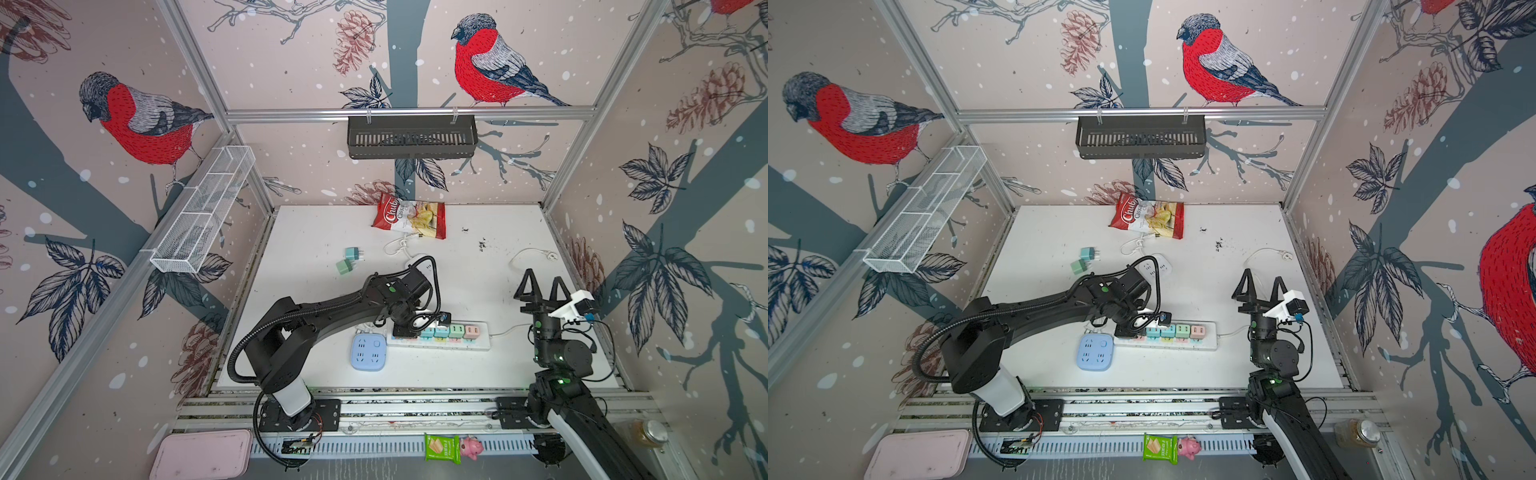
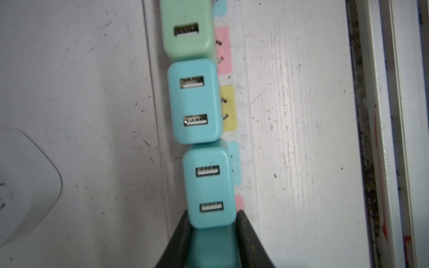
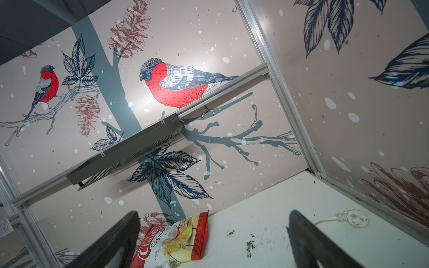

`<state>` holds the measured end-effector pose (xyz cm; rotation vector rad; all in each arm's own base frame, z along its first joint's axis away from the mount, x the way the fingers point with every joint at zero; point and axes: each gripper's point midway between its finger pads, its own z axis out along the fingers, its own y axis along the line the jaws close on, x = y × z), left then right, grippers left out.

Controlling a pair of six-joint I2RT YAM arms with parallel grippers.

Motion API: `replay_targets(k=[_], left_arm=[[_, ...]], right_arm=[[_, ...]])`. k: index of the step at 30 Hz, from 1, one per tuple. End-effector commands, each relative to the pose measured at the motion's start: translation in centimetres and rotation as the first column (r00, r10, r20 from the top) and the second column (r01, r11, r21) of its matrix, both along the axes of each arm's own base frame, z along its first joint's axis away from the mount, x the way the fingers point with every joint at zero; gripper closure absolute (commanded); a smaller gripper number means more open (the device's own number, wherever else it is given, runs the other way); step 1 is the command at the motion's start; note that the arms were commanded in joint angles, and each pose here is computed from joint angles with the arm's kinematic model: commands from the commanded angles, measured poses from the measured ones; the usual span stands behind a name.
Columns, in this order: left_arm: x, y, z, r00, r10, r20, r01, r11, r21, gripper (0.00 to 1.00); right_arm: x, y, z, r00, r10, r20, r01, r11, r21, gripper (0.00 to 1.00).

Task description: Insert the plug

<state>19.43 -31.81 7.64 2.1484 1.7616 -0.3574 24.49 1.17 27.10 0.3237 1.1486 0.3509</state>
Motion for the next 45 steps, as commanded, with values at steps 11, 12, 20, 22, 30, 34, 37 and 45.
replay_targets(k=[11, 12, 20, 22, 30, 34, 37, 45], left_arm=[[-0.4, 0.5, -1.7, 0.997, 0.045, -0.059, -0.042, 0.998, 0.052, 1.00], [-0.3, 0.6, -2.0, 0.997, 0.049, -0.065, -0.046, 0.997, 0.057, 1.00], [-0.1, 0.7, -3.0, 0.995, 0.061, -0.082, -0.056, 0.996, 0.064, 1.00], [-0.1, 0.3, -2.9, 0.994, 0.058, -0.089, -0.054, 0.997, 0.049, 1.00], [2.5, -4.2, -0.5, 0.995, 0.073, -0.072, -0.081, 0.989, -0.123, 1.00], [4.2, -6.4, -0.4, 0.995, 0.077, -0.056, -0.085, 0.984, -0.155, 1.00], [4.9, -7.2, -1.1, 0.995, 0.078, -0.056, -0.086, 0.985, -0.152, 1.00], [5.5, -8.0, -1.9, 0.997, 0.056, -0.057, -0.063, 0.989, -0.131, 0.85]], right_arm=[[0.5, 0.3, -8.1, 0.988, 0.008, -0.156, -0.015, 0.999, -0.042, 0.00], [0.4, 0.3, -8.2, 0.988, 0.008, -0.156, -0.014, 0.999, -0.043, 0.00], [0.5, 0.1, -8.2, 0.988, 0.003, -0.157, -0.009, 0.999, -0.039, 0.00], [0.5, 0.1, -8.1, 0.988, 0.003, -0.156, -0.008, 0.999, -0.036, 0.00], [0.5, 0.0, -8.2, 0.987, -0.002, -0.159, -0.003, 0.999, -0.031, 0.00], [0.5, -0.5, -8.4, 0.986, -0.019, -0.164, 0.017, 1.000, -0.015, 0.00], [0.5, -1.2, -8.5, 0.985, -0.042, -0.170, 0.044, 0.999, 0.009, 0.00], [0.5, -2.0, -8.8, 0.982, -0.066, -0.179, 0.074, 0.997, 0.035, 0.00]])
